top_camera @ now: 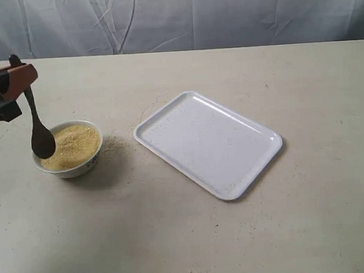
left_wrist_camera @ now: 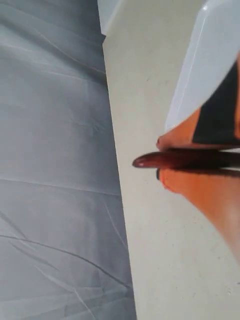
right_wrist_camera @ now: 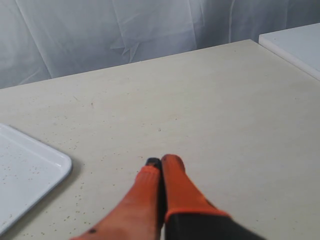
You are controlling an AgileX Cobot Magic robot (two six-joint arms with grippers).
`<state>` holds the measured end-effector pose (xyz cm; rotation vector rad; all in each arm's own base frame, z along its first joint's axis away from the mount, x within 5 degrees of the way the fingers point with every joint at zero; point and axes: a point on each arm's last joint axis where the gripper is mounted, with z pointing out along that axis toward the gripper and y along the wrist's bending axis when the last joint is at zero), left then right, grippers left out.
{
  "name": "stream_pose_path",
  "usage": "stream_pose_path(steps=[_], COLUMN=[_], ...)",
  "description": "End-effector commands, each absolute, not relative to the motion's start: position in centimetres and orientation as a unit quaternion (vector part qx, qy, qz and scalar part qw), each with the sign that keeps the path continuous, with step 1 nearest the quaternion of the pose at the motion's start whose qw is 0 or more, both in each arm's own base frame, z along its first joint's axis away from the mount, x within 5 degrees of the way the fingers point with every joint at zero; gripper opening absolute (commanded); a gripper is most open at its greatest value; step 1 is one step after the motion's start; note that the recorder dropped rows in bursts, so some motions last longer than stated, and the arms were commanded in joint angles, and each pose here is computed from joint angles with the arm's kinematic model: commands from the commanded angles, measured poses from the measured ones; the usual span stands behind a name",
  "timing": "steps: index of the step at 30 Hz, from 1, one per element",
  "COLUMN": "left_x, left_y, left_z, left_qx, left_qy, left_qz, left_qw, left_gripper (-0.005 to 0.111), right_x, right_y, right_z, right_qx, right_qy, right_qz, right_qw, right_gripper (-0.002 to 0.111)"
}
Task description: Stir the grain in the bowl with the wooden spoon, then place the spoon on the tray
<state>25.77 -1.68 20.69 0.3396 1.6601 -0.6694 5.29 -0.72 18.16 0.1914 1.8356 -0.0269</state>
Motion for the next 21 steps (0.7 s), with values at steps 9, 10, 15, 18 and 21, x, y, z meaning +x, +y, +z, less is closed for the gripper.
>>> stream_pose_path(steps=[9, 10, 15, 18, 21], left_x=[28.4, 28.7, 29.1, 28.9, 28.8], left_y=[0.4, 0.6, 0.1, -0.5, -1.2], left_z=[17.3, 17.2, 16.9, 16.1, 14.8], left_qx=[0.047, 0.042, 0.074, 0.098, 0.097], left_qy=[0.712, 0.712, 0.715, 0.725, 0.740], left_qz=[-0.249, -0.247, -0.265, -0.285, -0.318], left_qw=[0.655, 0.656, 0.642, 0.620, 0.585], left_gripper=[0.000, 0.000, 0.000, 0.000, 0.000], right_x=[5.3, 5.3, 5.3, 5.3, 5.3], right_y=[-0.7, -0.7, -0.7, -0.7, -0.7], right_z=[18.2, 18.2, 18.2, 18.2, 18.2], right_qx=[0.080, 0.080, 0.080, 0.080, 0.080], right_qy=[0.790, 0.790, 0.790, 0.790, 0.790], right_qz=[-0.012, -0.012, -0.012, -0.012, -0.012], right_qw=[0.608, 0.608, 0.608, 0.608, 0.608], right_gripper=[0.000, 0.000, 0.000, 0.000, 0.000])
